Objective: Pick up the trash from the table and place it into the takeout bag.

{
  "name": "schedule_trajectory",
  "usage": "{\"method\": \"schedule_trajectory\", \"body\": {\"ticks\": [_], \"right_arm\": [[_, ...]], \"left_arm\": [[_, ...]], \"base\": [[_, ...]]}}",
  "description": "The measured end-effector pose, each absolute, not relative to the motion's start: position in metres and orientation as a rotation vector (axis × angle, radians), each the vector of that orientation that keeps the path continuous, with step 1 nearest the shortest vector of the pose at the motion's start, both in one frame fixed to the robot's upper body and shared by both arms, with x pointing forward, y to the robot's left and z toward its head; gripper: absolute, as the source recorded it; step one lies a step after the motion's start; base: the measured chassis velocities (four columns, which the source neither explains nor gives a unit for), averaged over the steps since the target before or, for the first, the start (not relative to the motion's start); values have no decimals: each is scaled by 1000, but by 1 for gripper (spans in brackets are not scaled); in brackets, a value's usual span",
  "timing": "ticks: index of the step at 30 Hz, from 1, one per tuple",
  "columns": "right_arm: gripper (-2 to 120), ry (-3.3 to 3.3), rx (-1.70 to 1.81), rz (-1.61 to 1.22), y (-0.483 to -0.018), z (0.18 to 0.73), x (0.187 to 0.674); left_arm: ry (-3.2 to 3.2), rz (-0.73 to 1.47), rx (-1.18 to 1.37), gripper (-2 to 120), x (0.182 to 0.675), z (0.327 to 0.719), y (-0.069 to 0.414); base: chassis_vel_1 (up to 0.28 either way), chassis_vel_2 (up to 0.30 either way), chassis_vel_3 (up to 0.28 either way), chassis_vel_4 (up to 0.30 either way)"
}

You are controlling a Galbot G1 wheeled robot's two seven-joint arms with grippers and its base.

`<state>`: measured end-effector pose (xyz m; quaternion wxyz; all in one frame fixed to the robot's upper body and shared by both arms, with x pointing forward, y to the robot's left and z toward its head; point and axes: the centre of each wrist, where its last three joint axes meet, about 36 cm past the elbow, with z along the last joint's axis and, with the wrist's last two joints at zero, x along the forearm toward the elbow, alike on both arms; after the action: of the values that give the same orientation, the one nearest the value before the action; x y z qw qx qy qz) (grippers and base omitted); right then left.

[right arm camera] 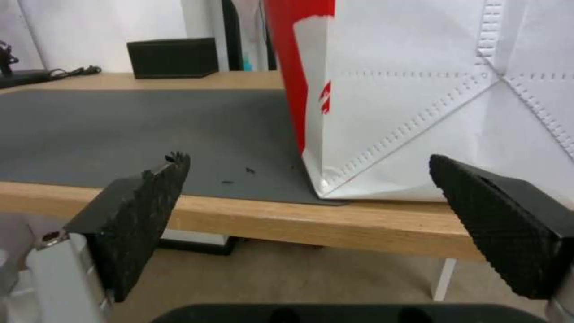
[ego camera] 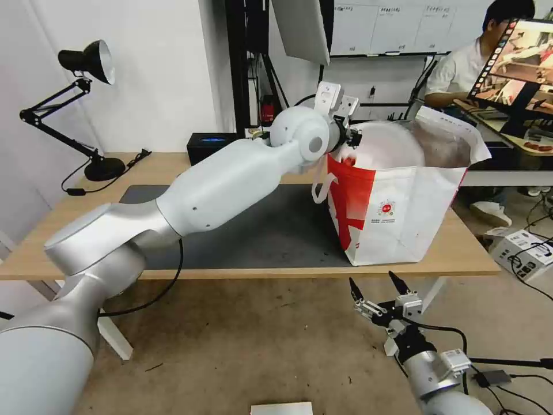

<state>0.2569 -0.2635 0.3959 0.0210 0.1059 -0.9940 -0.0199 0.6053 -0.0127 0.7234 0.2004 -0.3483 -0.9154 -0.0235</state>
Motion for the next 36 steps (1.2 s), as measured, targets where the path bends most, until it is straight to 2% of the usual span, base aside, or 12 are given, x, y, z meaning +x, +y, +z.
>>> {"method": "schedule_trajectory", "body": {"ticks": [2, 3, 5, 6, 10, 12, 14, 18, 21, 31, 33, 36], "right_arm": [[100, -3082, 328, -62, -263, 396, 257], [100, -3082, 328, -62, -263, 396, 257], [100, -3082, 328, -62, -263, 396, 257], [100, -3082, 328, -62, -263, 396, 257], [100, -3082, 328, -62, -263, 396, 257], [100, -3082, 328, -62, -263, 396, 257], [100, -3082, 328, -62, -263, 396, 257], [100, -3082, 328, -62, -263, 396, 257], [100, -3082, 328, -62, -263, 396, 257], [100, -3082, 328, -62, -263, 396, 257], [100, -3082, 328, -62, -263, 396, 257], [100, -3082, 328, -62, -263, 396, 257]], "left_arm": [[-2566, -40, -974, 47, 606, 728, -5], [-2566, -40, -974, 47, 606, 728, -5], [-2616, 24, -978, 57, 605, 729, 9], [-2616, 24, -978, 57, 605, 729, 9], [-2754, 180, -997, 77, 595, 727, 57], [-2792, 194, -1000, 80, 592, 724, 68], [-2866, 222, -1011, 92, 582, 714, 101], [-2906, 238, -995, 99, 574, 703, 134], [-2944, 240, -967, 109, 565, 668, 192], [-3021, 239, -854, 115, 517, 596, 284], [-3052, 210, -821, 114, 508, 585, 299], [-3138, 87, -718, 111, 481, 543, 340]], "base": [[0, 0, 0, 0], [0, 0, 0, 0], [0, 0, 0, 0], [0, 0, 0, 0], [0, 0, 0, 0], [0, 0, 0, 0], [0, 0, 0, 0], [0, 0, 0, 0], [0, 0, 0, 0], [0, 0, 0, 0], [0, 0, 0, 0], [0, 0, 0, 0]]}}
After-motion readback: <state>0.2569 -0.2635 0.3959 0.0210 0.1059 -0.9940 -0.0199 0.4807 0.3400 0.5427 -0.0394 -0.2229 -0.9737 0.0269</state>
